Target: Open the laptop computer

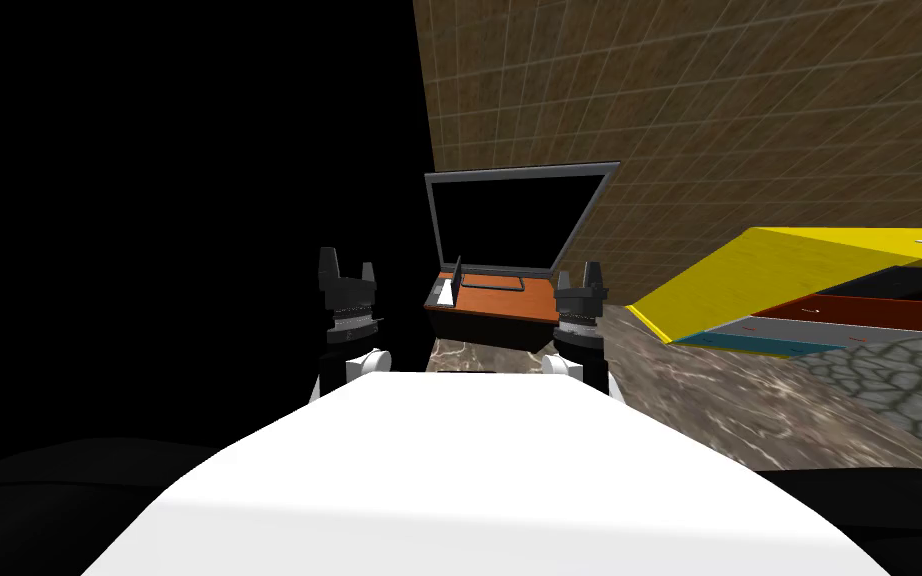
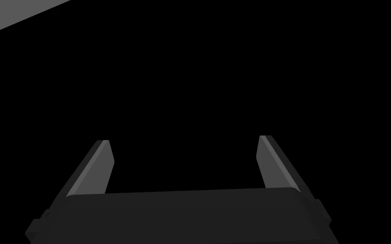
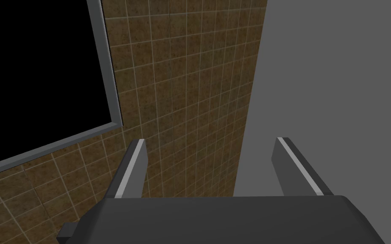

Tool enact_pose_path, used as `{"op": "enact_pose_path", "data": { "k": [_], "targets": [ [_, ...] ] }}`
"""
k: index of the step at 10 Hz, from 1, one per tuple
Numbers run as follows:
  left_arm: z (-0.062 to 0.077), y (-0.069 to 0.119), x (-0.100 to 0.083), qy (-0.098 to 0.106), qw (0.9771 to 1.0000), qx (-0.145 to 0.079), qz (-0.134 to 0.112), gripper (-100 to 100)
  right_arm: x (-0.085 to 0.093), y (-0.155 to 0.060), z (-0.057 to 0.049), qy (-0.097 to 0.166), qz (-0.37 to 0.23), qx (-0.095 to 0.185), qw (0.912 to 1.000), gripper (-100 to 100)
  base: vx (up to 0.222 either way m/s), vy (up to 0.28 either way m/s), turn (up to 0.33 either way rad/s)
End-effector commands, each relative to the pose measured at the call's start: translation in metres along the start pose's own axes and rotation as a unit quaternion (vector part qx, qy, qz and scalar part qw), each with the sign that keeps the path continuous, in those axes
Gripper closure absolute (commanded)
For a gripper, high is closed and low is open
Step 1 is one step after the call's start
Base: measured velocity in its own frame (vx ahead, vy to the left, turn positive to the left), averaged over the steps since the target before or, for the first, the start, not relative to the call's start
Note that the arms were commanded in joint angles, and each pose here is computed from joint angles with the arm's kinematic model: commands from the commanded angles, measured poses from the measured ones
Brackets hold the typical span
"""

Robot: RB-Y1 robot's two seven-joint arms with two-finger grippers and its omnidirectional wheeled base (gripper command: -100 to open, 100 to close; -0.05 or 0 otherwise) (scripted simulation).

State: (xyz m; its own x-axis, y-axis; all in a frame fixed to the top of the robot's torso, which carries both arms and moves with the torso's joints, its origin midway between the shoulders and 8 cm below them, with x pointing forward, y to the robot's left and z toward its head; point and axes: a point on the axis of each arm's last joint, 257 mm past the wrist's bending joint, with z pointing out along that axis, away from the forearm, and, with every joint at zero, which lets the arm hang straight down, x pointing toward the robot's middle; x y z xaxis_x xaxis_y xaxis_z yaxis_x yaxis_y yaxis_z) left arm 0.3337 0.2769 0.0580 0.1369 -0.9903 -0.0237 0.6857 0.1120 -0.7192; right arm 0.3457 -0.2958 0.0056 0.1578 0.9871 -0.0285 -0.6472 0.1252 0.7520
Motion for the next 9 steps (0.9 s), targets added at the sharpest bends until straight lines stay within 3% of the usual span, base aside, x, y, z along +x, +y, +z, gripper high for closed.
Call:
{"op": "enact_pose_path", "data": {
  "k": [1, 9],
  "targets": [
    [0.0, 0.0, 0.0, 0.0, 1.0, 0.0, 0.0, 0, 0.0, 0.0, 0.0, 0.0, 0.0, 0.0, 1.0, 0, 0.0, 0.0, 0.0],
    [0.0, -0.0002, 0.0, 0.0, 1.0, 0.0, 0.0, 0, 0.0, 0.0002, 0.0001, 0.0, 0.0, 0.0, 1.0, 0, 0.0, 0.0, 0.0]
  ]
}}
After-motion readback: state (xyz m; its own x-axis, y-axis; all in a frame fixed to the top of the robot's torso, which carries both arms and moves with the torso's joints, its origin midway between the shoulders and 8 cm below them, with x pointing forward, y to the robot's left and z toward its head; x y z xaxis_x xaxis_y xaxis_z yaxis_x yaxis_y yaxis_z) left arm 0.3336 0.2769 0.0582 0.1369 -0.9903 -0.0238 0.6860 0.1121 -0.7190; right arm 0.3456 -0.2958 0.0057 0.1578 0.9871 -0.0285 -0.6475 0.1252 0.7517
